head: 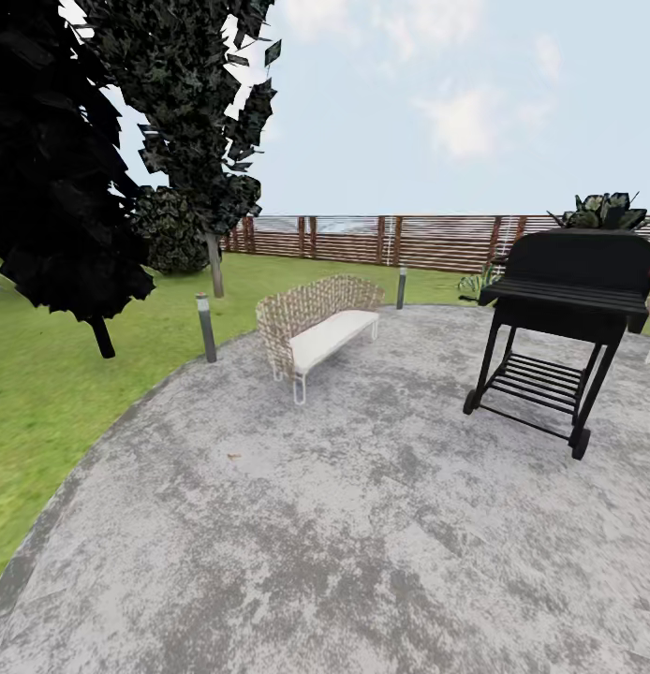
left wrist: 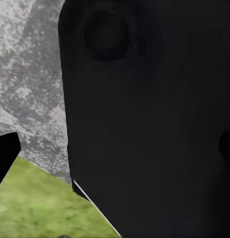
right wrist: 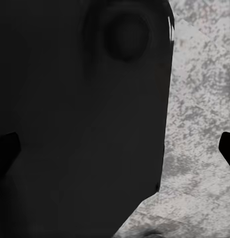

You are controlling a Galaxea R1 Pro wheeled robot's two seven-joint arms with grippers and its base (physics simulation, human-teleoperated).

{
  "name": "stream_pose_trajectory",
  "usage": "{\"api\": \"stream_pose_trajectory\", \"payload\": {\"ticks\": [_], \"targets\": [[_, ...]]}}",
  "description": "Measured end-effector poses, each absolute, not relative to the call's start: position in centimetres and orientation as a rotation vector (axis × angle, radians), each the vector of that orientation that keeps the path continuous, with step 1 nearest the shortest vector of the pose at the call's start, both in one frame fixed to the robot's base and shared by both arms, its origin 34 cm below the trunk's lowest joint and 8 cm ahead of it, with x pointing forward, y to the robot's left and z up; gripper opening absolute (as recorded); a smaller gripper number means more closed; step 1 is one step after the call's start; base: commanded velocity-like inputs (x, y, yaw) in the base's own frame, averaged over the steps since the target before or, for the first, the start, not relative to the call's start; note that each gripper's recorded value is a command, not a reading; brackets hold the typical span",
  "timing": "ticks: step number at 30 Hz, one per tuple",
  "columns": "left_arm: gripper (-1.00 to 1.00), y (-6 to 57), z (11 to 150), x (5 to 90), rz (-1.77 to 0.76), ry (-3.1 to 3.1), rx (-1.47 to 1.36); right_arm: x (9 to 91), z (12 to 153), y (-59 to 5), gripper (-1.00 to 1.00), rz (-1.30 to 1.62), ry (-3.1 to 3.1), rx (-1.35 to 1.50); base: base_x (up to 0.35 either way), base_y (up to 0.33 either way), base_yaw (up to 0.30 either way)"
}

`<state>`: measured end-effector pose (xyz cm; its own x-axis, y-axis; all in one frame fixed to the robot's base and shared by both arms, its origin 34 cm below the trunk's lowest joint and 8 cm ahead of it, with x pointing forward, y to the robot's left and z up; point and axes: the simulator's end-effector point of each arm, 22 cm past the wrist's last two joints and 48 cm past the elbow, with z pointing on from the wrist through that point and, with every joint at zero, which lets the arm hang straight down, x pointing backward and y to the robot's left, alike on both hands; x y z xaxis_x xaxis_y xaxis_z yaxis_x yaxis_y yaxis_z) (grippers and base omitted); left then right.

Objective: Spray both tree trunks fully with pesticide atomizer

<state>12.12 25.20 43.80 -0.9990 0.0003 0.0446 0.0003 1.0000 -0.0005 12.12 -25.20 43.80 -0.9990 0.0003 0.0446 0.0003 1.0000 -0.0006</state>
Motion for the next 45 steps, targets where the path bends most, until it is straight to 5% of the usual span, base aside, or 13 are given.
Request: {"api": "stream_pose_trajectory", "payload": {"ticks": [19,32,35,45], "targets": [[1.0,26.5,43.8,15.5,-0.029,-3.19,0.01,16.3,43.8,-22.7,1.0,-0.047,-3.2,-0.004,0.0,0.0,0.0],[1.0,29.9,44.9,25.4,-0.157,-3.395,0.015,20.1,44.2,-25.2,1.0,0.007,-3.319,0.005,0.0,0.0,0.0],[1.0,30.6,51.2,45.1,-0.245,-3.796,0.052,33.2,48.1,-27.6,1.0,0.067,-3.7,0.023,0.0,0.0,0.0],[1.0,30.3,52.8,47.7,-0.248,-3.855,0.047,47.9,57.2,-29.7,1.0,0.146,-4.046,0.061,0.0,0.0,0.0]]}}
